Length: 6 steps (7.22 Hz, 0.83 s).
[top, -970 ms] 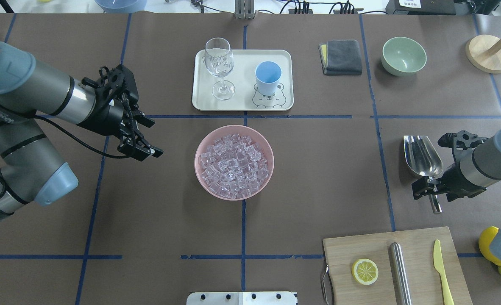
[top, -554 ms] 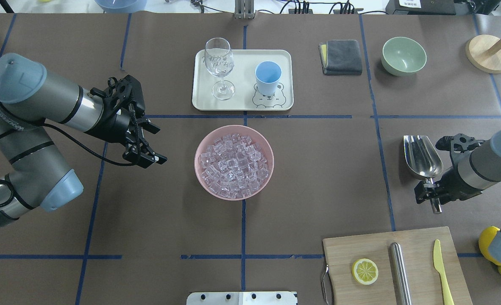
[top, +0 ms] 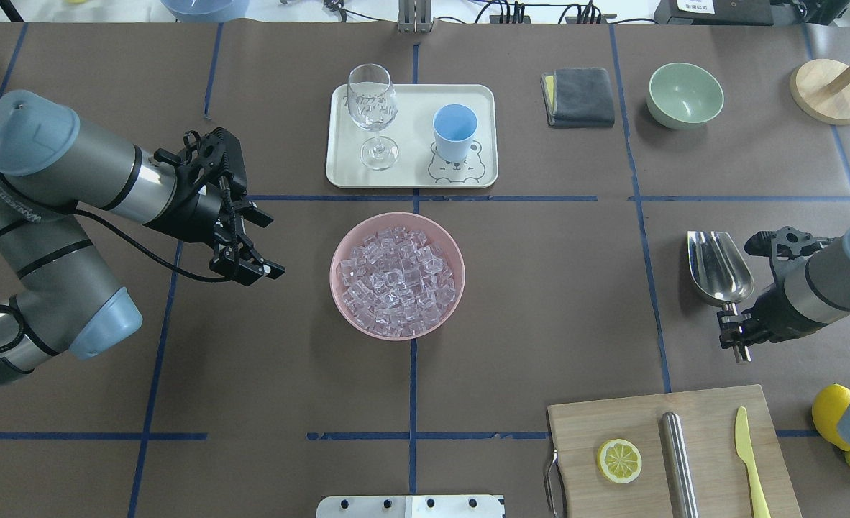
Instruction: Put ice in cup with scoop
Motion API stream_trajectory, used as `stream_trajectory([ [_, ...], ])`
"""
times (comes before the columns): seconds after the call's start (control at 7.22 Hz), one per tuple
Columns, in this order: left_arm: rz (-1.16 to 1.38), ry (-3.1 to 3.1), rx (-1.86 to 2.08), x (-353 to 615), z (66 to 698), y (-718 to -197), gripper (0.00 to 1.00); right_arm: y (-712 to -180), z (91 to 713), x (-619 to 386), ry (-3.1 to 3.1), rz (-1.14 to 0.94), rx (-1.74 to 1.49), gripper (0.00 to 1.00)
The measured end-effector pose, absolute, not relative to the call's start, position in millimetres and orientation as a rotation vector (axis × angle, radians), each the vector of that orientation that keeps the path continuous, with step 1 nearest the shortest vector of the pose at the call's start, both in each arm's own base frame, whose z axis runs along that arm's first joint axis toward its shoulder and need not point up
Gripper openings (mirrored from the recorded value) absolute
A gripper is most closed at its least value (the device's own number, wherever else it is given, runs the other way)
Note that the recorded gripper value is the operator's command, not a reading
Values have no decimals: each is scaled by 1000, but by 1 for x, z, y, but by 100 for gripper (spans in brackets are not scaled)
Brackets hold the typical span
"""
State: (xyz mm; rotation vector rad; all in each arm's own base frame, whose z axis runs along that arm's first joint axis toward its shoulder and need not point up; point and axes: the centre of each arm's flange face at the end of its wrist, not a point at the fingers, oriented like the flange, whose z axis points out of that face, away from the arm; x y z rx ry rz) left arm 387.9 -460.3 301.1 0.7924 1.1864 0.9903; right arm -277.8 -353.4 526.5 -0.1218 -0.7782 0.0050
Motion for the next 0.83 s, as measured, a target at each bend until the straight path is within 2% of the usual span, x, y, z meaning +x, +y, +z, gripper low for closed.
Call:
stream_trajectory([
  [0.28, 990, 1187, 795, 388, 300, -460, 100, -350, 507, -264, -800, 20, -92, 0],
  [0.83, 989, 1191, 803, 387, 295, -459, 100, -391, 407, -188, -942, 114, 137, 0],
])
